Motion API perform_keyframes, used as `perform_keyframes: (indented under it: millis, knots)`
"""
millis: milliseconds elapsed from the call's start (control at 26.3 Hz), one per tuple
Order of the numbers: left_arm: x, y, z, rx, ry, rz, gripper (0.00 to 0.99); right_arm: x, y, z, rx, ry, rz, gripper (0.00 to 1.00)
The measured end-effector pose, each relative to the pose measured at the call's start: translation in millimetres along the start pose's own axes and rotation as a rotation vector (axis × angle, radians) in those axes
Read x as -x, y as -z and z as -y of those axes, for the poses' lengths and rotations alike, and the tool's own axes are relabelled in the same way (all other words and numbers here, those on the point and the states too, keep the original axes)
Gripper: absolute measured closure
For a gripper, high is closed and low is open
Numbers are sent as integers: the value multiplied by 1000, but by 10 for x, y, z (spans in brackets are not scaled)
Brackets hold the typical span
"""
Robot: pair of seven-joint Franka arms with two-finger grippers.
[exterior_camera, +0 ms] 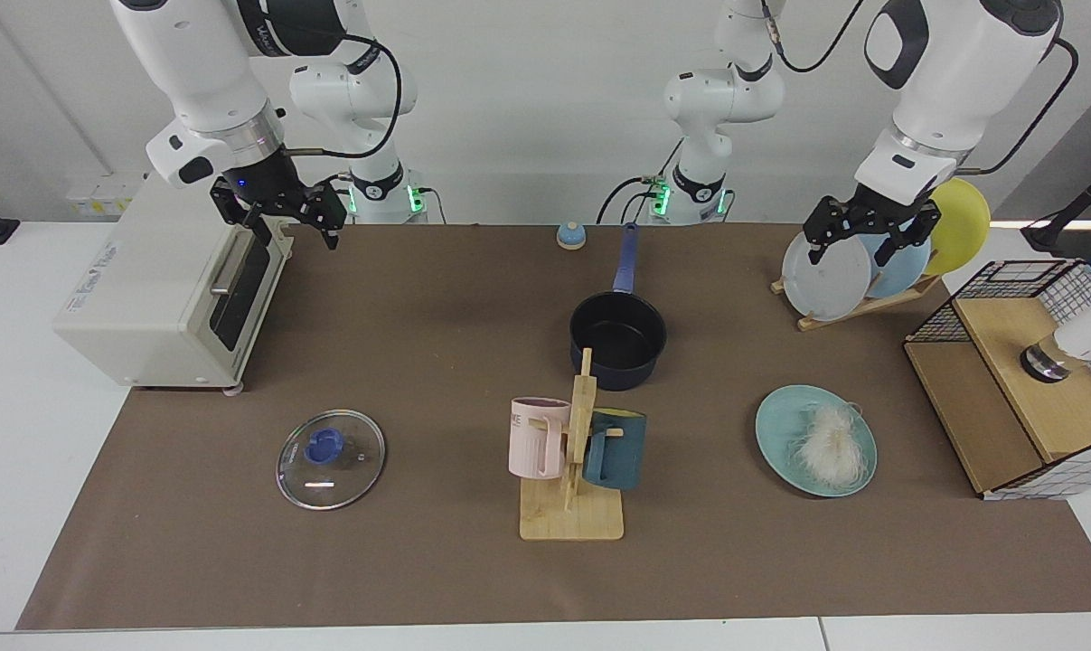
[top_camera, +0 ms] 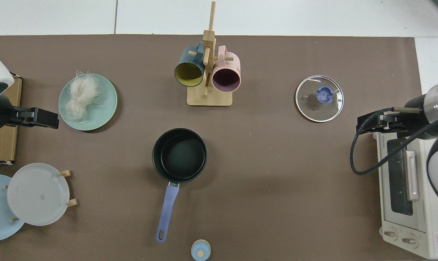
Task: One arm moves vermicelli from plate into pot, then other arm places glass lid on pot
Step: 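Reach the left gripper down to the white vermicelli on the blue plate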
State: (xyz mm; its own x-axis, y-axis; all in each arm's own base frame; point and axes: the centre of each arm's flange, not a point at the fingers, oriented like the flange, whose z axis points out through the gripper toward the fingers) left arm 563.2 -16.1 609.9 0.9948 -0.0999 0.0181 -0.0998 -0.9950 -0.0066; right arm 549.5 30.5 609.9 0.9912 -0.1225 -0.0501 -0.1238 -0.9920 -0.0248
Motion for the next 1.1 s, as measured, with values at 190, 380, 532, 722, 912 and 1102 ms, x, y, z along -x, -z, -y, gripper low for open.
perform_keyframes:
  millis: [190, 380, 532, 722, 912, 1102]
  knots:
    - [-1, 0, -4, 0, -1, 0, 0, 0, 0, 0, 0, 0, 0, 4]
    - [-10, -13, -5, 1, -1, 2, 0, 0, 0, 0, 0, 0, 0, 4]
    - [-76, -48, -7, 2, -3, 2, 0, 0, 0, 0, 0, 0, 0, 4]
    - [-324, -184, 13, 4, -8, -17, 0, 0, 0, 0, 0, 0, 0, 4]
    - [-635, -466, -12, 14, -16, -68, 0, -1, 0, -6, 0, -1, 0, 4]
    - [-932, -915, -36, 17, -38, -100, 0, -22, 10, -49, -2, -9, -11, 4]
